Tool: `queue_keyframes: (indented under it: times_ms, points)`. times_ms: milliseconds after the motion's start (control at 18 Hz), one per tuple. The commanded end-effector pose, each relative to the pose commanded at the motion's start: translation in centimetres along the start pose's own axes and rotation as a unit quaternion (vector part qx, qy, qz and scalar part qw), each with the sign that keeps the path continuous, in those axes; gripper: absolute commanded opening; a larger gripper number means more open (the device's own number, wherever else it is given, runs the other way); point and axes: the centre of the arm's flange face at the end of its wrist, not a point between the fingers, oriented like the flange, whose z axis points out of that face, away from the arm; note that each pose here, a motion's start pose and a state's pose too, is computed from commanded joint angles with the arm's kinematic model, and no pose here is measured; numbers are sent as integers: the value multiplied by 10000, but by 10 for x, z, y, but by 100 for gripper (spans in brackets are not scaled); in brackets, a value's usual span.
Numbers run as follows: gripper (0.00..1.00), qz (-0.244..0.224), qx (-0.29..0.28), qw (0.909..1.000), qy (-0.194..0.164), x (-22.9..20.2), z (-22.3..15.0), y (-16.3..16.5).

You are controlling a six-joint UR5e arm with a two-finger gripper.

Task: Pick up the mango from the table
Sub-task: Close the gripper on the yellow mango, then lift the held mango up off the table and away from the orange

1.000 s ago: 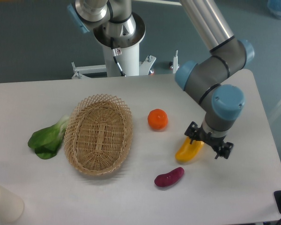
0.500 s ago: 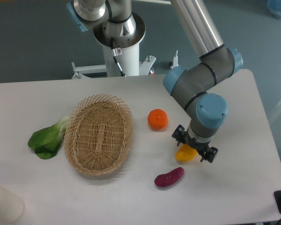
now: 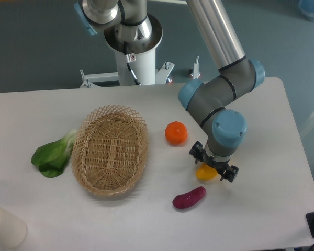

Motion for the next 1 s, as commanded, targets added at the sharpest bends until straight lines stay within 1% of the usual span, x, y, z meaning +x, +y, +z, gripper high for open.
queue_keyframes:
  times_ms: [278,333,389,444,556,611,778,1000]
  points:
    - [100,33,-169,9998,-26,2,3,0]
    - [99,42,-230,9997,-39,2,4,0]
    - [86,42,-252,9997,-46,1,3,0]
    - [68,34,-252,9997,-47,2,2,0]
    - [48,28,-257,9997,-33,2,3,0]
    - [41,29,-259,9997,-25,2,3,0]
    - [33,27,-255,9997,-40,2,0,1]
    - [32,52,-236,9997,-96,-2,-11,1]
